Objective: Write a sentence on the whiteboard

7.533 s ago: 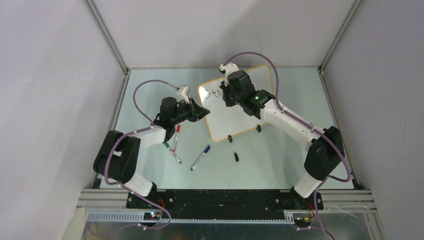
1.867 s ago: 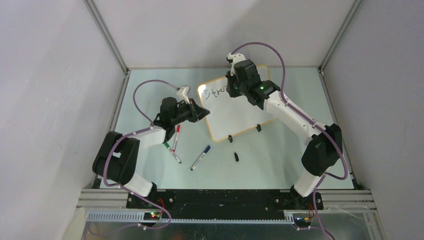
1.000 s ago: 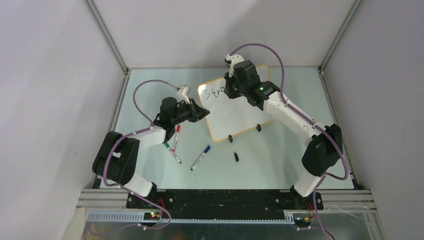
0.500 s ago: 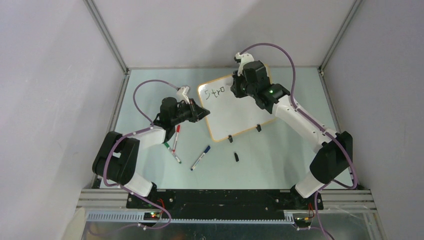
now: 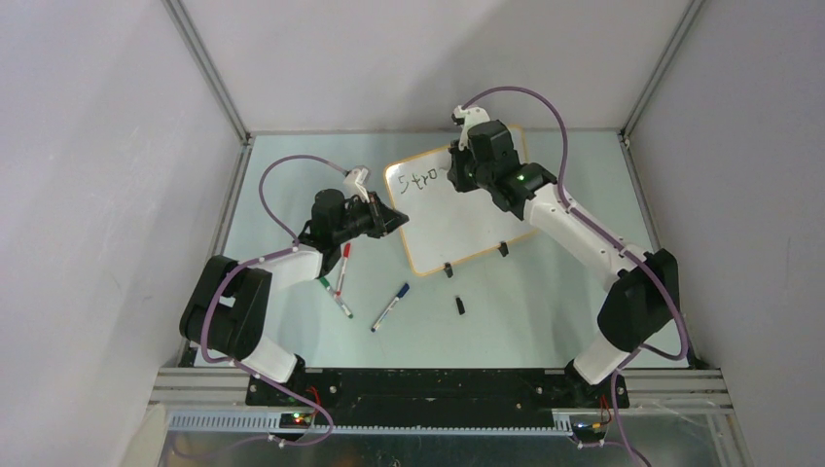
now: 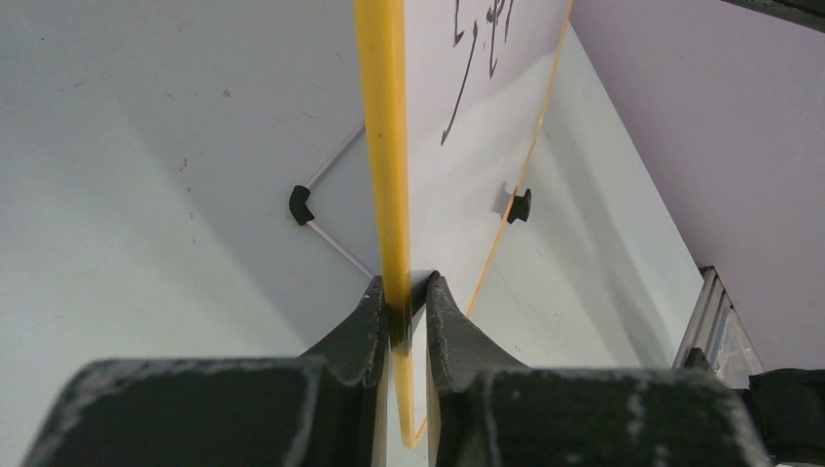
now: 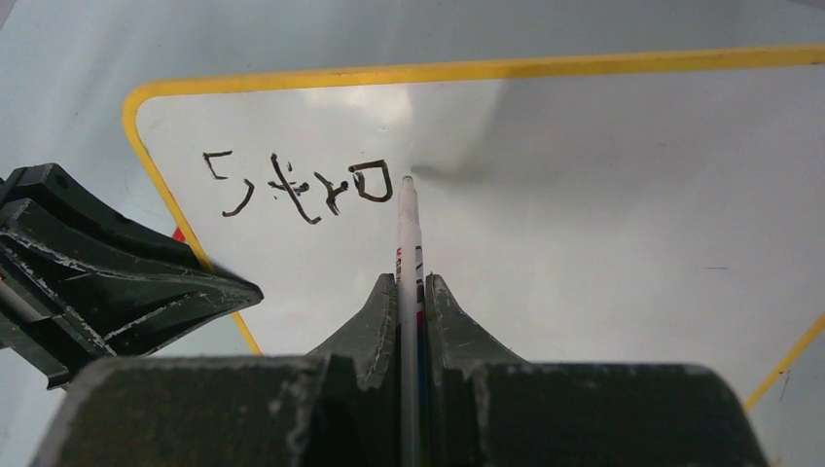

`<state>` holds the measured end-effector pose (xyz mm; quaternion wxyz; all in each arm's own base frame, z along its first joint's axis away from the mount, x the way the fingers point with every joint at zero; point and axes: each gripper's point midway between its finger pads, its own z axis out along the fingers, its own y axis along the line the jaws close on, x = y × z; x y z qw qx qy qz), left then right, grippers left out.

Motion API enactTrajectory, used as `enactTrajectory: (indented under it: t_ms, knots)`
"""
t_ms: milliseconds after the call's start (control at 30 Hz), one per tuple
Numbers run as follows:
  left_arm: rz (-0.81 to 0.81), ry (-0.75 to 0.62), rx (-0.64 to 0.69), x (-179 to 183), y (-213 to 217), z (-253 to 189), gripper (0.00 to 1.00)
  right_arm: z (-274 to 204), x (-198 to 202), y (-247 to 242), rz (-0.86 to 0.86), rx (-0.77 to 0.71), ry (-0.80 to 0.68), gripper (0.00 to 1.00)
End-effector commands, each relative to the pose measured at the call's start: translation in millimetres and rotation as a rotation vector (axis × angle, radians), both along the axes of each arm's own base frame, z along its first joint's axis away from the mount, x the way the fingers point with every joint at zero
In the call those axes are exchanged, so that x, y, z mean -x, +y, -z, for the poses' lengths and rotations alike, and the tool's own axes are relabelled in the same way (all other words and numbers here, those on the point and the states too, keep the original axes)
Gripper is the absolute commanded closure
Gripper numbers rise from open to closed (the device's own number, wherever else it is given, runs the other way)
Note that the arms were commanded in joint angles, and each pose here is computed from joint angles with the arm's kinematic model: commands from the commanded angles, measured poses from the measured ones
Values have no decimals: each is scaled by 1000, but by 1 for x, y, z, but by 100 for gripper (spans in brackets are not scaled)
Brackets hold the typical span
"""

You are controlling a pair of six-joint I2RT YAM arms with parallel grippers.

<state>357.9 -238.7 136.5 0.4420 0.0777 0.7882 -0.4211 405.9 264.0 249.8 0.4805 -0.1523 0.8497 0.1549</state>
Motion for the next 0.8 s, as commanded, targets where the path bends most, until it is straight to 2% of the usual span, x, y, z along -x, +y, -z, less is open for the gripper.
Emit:
enactTrajectory:
  t_ms: [0, 767]
  knots:
    - [-6, 27, -120, 7, 10, 28, 100, -22, -12, 3, 19, -24, -65, 100]
    - [-5, 27, -119, 7, 10, 28, 100, -14, -20, 4, 37, -1, -35, 100]
